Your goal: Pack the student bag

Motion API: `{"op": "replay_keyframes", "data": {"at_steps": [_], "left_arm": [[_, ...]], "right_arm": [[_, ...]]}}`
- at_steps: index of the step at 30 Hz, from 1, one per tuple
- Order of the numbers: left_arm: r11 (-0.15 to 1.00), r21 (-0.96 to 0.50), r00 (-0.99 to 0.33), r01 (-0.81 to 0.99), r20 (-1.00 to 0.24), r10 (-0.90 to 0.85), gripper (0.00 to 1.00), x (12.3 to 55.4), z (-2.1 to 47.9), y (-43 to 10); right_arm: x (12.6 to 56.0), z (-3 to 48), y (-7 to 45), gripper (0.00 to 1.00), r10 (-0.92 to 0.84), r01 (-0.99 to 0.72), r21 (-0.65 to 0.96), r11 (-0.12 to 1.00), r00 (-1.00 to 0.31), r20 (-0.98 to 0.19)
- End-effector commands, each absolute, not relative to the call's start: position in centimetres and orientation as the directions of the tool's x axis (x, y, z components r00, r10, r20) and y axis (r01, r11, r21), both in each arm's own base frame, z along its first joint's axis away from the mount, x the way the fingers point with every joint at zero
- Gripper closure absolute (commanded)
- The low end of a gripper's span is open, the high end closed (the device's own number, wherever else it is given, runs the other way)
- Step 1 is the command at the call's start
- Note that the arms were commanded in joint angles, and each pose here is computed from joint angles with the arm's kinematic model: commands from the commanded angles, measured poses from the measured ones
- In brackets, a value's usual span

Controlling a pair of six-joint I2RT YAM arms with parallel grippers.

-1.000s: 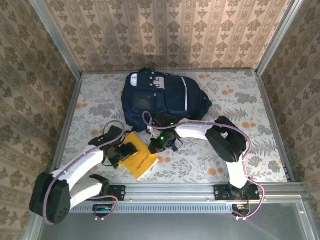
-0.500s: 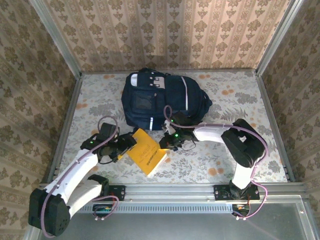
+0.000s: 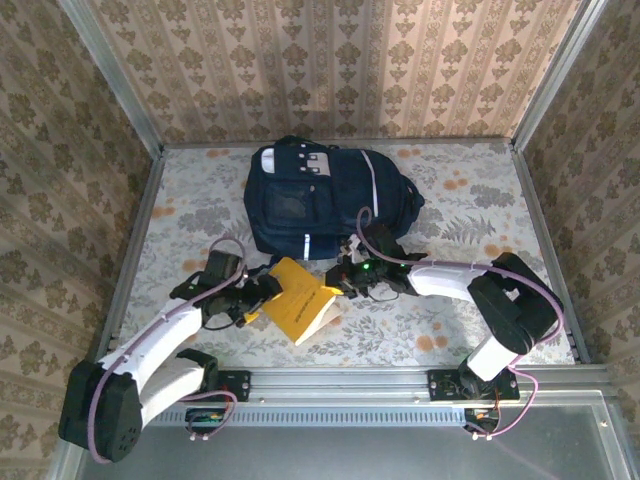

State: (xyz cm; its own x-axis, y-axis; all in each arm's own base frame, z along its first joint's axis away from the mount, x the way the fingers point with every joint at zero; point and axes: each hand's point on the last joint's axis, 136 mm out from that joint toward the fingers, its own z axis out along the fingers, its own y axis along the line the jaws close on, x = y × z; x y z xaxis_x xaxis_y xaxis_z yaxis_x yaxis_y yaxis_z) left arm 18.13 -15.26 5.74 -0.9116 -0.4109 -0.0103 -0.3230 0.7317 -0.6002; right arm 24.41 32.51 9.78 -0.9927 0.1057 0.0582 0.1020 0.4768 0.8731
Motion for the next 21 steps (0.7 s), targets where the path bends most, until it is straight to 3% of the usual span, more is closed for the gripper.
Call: {"op": "replay_keyframes", "data": {"at_steps": [1, 8, 21], "left_arm": [[0.704, -0.637, -0.910, -0.316, -0.006, -0.414, 0.12, 18.4, 6.0, -16.0], [0.637, -0.660, -0.861, -0.398, 0.029, -0.508, 0.16, 19.0, 4.9, -15.9], [0.527, -0.743, -0.748, -0.413, -0.053, -0.661, 0.64, 21.9, 7.2, -15.3]], "right_arm": [[26.4, 13.5, 33.0, 1.00, 0.171, 0.093, 0.924, 0.371, -0.985, 0.030], [26.8, 13.3, 33.1, 1.00, 0.203, 0.135, 0.932, 0.337, -0.977, 0.068], [26.4, 11.5, 32.6, 1.00, 0.249, 0.188, 0.924, 0.332, -0.963, 0.106]]}}
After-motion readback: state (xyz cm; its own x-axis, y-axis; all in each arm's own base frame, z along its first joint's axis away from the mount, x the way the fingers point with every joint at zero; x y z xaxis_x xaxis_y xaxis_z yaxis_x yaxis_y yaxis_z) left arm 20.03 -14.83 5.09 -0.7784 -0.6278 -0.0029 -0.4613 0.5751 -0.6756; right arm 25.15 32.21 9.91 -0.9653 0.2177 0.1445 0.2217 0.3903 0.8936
